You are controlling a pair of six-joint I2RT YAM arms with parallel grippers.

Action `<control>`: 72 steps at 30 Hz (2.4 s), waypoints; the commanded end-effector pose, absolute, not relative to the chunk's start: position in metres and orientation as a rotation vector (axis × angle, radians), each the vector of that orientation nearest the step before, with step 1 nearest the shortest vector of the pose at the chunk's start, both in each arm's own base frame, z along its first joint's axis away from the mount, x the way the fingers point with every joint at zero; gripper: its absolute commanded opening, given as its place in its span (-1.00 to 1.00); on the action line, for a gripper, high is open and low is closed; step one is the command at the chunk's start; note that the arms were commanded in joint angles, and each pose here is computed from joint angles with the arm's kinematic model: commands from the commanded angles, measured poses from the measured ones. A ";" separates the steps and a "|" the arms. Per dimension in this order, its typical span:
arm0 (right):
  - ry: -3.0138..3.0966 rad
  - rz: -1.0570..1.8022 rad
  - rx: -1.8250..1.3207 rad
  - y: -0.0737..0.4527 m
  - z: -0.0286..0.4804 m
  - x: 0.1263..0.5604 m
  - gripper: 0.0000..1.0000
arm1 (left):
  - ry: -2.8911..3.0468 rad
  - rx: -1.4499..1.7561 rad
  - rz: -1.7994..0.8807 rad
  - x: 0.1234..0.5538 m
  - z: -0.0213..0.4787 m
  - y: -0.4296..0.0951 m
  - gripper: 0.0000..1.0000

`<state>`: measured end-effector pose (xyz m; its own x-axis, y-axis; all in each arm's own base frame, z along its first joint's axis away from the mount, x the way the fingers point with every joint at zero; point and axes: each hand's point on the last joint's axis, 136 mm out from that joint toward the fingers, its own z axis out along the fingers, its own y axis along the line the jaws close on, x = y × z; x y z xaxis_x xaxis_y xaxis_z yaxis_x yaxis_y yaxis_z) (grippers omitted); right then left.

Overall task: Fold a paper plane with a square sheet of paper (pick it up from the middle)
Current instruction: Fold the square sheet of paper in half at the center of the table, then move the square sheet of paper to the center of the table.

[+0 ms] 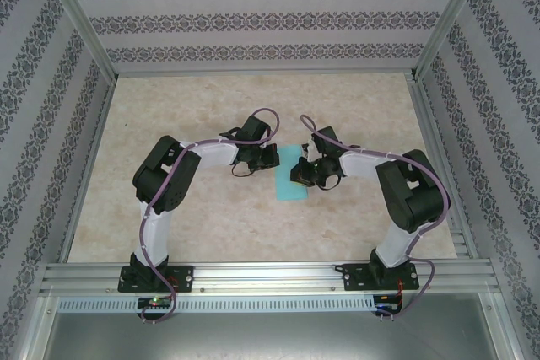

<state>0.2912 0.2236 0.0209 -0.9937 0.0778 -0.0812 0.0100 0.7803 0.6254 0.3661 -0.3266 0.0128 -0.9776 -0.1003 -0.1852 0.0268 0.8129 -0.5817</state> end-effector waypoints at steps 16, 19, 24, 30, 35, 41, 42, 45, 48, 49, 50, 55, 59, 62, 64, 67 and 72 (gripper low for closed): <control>3.122 0.842 0.143 0.173 -0.024 0.192 -0.79 | 3.141 -0.164 -0.403 0.300 -0.089 -0.254 -1.00; 3.109 0.841 0.164 0.173 -0.026 0.196 -0.79 | 3.132 -0.145 -0.427 0.302 -0.087 -0.258 -1.00; 3.035 0.887 0.197 0.189 -0.016 0.220 -0.79 | 3.055 -0.051 -0.593 0.320 -0.057 -0.282 -1.00; 2.939 0.936 0.298 0.223 -0.007 0.241 -0.79 | 2.864 0.042 -0.707 0.362 0.024 -0.309 -0.78; 2.862 0.968 0.426 0.250 -0.007 0.258 -0.78 | 2.769 -0.064 -0.673 0.375 0.052 -0.292 -0.68; 2.750 1.086 0.416 0.298 0.019 0.285 -0.78 | 2.702 -0.169 -0.668 0.364 0.064 -0.263 -0.66; 2.724 1.098 0.409 0.300 0.026 0.290 -0.78 | 2.691 -0.175 -0.672 0.361 0.067 -0.259 -0.67; 2.669 1.122 0.357 0.299 0.048 0.301 -0.77 | 2.664 -0.174 -0.691 0.352 0.076 -0.252 -0.67; 2.632 1.116 0.279 0.291 0.071 0.309 -0.74 | 2.640 -0.165 -0.732 0.344 0.084 -0.251 -0.67; 2.628 1.102 0.250 0.288 0.076 0.311 -0.73 | 2.634 -0.165 -0.747 0.342 0.085 -0.251 -0.67; 2.623 1.085 0.215 0.285 0.080 0.314 -0.73 | 2.626 -0.167 -0.760 0.340 0.086 -0.251 -0.67; 2.655 0.955 0.172 0.269 0.077 0.337 -0.73 | 2.603 -0.158 -0.844 0.333 0.091 -0.256 -0.68; 2.685 0.879 0.157 0.268 0.066 0.358 -0.75 | 2.579 -0.167 -0.835 0.329 0.100 -0.252 -0.68; 2.689 0.899 0.135 0.276 0.063 0.365 -0.76 | 2.571 -0.185 -0.782 0.326 0.104 -0.242 -0.69; 2.699 0.925 0.125 0.281 0.059 0.366 -0.75 | 2.565 -0.186 -0.787 0.324 0.106 -0.241 -0.69; 2.709 0.944 0.120 0.286 0.052 0.368 -0.75 | 2.553 -0.159 -0.855 0.320 0.110 -0.250 -0.72; 2.733 0.946 0.126 0.288 0.038 0.369 -0.75 | 2.553 -0.040 -1.015 0.308 0.113 -0.289 -0.77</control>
<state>0.3632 0.2795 0.0336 -0.9650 0.1847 -0.1860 0.0368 0.7980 0.6015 0.3134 -0.2617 0.1039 -0.9157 -0.2009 -0.3480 0.0545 0.7959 -0.6030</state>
